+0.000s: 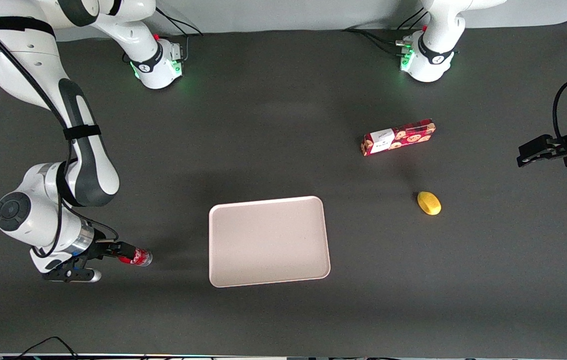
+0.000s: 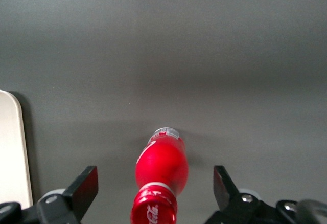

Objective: Place coke bottle on tray
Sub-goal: 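Close the right gripper around the bottle's body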

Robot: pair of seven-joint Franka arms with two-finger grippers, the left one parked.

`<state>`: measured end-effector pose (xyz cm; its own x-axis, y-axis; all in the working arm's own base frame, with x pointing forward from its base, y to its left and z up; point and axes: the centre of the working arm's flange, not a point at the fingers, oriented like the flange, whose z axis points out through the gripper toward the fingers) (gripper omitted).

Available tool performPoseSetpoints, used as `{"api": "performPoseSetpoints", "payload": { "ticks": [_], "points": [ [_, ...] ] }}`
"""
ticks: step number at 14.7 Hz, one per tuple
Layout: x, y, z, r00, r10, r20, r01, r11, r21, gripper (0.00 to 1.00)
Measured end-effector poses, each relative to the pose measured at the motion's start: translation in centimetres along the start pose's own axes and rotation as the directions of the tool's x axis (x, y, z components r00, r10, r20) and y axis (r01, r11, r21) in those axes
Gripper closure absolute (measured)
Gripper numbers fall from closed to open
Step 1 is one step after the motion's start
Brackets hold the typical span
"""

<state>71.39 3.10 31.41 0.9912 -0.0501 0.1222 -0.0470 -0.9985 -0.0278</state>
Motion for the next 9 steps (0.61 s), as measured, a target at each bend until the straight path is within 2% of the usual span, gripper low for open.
{"api": "performPoseSetpoints", "payload": {
  "ticks": [6, 8, 9],
  "points": [
    [-0.13, -0.02, 0.60, 1.000, 0.003, 0.011, -0.003, 1.000, 0.003, 0.01],
    [-0.18, 0.03, 0.70, 1.000, -0.023, 0.014, 0.023, 1.000, 0.004, 0.06],
    [-0.18, 0.11, 0.72, 0.999, -0.046, 0.015, 0.046, 0.999, 0.004, 0.15]
  ]
}}
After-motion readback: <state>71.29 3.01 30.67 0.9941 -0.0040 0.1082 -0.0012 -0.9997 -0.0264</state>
